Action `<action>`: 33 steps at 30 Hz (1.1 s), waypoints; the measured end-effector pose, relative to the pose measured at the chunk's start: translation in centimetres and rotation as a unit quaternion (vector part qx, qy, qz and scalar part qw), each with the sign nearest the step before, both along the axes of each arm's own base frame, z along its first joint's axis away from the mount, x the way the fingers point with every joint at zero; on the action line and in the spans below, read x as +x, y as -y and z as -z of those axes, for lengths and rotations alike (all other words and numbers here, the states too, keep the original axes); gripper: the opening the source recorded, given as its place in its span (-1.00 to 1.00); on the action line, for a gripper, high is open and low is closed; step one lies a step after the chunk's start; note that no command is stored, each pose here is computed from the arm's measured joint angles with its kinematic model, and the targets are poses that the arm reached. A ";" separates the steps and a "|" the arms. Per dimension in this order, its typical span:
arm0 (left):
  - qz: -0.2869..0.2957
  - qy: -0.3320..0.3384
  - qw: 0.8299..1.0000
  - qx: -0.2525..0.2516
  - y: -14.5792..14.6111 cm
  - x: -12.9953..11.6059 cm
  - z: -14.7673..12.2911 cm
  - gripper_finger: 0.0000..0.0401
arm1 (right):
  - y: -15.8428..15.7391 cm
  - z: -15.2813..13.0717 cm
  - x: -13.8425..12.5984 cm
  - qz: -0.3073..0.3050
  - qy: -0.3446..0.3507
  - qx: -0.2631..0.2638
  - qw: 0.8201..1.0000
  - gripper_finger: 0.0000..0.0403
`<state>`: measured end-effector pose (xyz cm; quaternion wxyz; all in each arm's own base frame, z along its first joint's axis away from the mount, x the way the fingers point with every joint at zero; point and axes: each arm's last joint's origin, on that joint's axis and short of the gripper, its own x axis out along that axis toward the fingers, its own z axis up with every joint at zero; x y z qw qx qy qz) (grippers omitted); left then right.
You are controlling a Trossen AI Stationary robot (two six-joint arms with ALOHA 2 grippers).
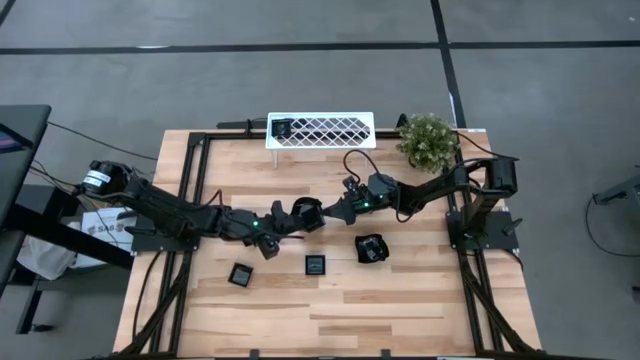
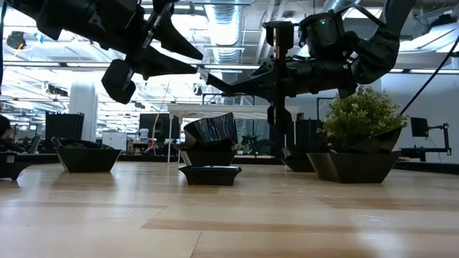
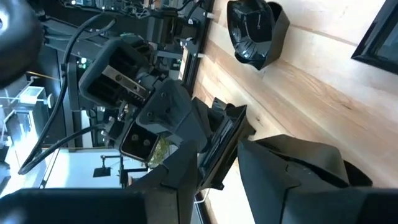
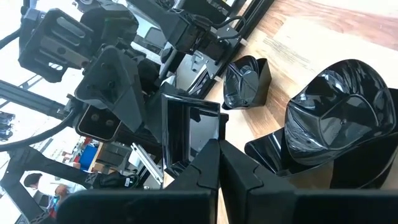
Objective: Pick & Place Mini shaped plates
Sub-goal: Stack the top black square plate on top of the black square plate on the shelf
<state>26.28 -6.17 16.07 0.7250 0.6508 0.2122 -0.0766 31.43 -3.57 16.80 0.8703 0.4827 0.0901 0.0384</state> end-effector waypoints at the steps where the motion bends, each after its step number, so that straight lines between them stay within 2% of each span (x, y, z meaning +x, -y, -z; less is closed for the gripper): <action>1: -0.002 0.000 1.000 0.000 -0.1 0.0 0.0 -0.41 | 0.0 0.0 0.0 0.000 0.000 0.000 1.000 -1.00; 7: 0.037 -0.006 0.999 -0.033 -0.7 0.3 0.0 -0.41 | 0.0 0.0 0.0 0.000 0.000 0.000 1.000 -1.00; 14: 0.023 -0.002 0.999 -0.046 -1.5 0.5 0.0 -0.41 | -0.1 0.0 0.0 -0.001 -0.002 0.000 1.000 -1.00; 23: 0.070 -0.007 0.995 -0.072 -1.6 0.5 0.0 -0.41 | -0.1 0.0 0.0 -0.001 -0.002 0.000 1.000 -1.00; 33: 0.060 -0.003 0.993 -0.098 -2.7 0.8 -0.1 -0.41 | -0.1 0.0 0.0 -0.003 0.000 -0.011 1.000 -1.00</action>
